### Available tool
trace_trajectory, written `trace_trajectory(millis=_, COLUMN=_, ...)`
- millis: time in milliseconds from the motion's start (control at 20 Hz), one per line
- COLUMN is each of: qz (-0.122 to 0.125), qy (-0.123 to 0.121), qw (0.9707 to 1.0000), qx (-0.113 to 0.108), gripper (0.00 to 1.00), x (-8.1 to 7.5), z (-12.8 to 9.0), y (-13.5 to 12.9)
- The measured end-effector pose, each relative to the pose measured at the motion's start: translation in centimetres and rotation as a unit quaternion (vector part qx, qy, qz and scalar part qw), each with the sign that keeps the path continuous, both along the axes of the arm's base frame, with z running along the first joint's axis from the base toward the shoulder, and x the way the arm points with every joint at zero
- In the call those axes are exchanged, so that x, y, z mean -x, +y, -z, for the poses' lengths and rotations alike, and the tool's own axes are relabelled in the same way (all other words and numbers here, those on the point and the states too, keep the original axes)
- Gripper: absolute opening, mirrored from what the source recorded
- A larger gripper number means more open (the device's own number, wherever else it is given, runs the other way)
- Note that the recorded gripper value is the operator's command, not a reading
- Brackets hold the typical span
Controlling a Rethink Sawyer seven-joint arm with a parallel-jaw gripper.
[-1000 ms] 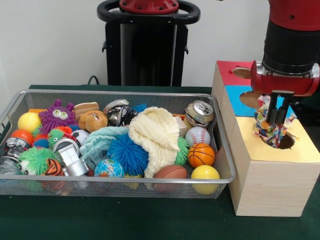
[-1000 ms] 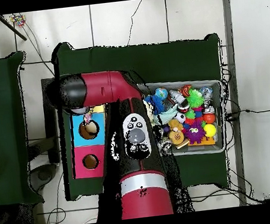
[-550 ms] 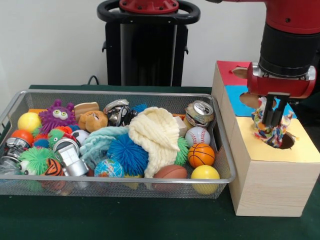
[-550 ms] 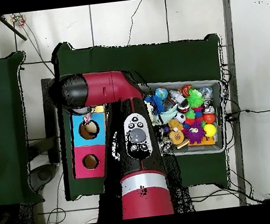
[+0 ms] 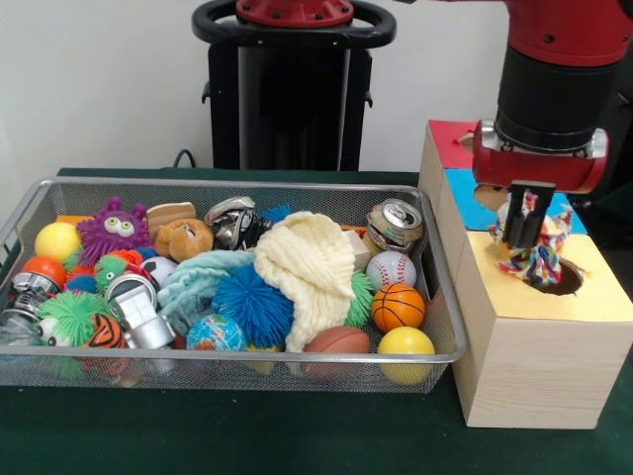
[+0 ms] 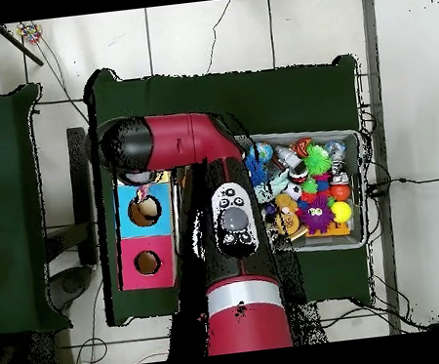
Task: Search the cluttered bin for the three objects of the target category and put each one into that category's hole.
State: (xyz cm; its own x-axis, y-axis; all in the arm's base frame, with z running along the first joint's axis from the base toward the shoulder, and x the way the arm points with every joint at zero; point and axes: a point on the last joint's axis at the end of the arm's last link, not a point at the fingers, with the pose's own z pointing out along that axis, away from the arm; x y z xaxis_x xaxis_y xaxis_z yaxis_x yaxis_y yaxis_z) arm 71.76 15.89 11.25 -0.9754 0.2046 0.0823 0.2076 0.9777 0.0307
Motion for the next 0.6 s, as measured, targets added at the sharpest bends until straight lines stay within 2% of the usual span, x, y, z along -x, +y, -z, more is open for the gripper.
trace_trajectory(millis=250, qz=0.015, qy=0.007, qw=0.9998, qx=-0.010, gripper=0.00, x=-0.4, z=0.2, y=-1.8)
trace_trajectory(millis=600, qz=0.033, qy=0.021, qw=0.9990, qx=-0.022, gripper=0.00, x=-0.4, z=1.9, y=-3.9)
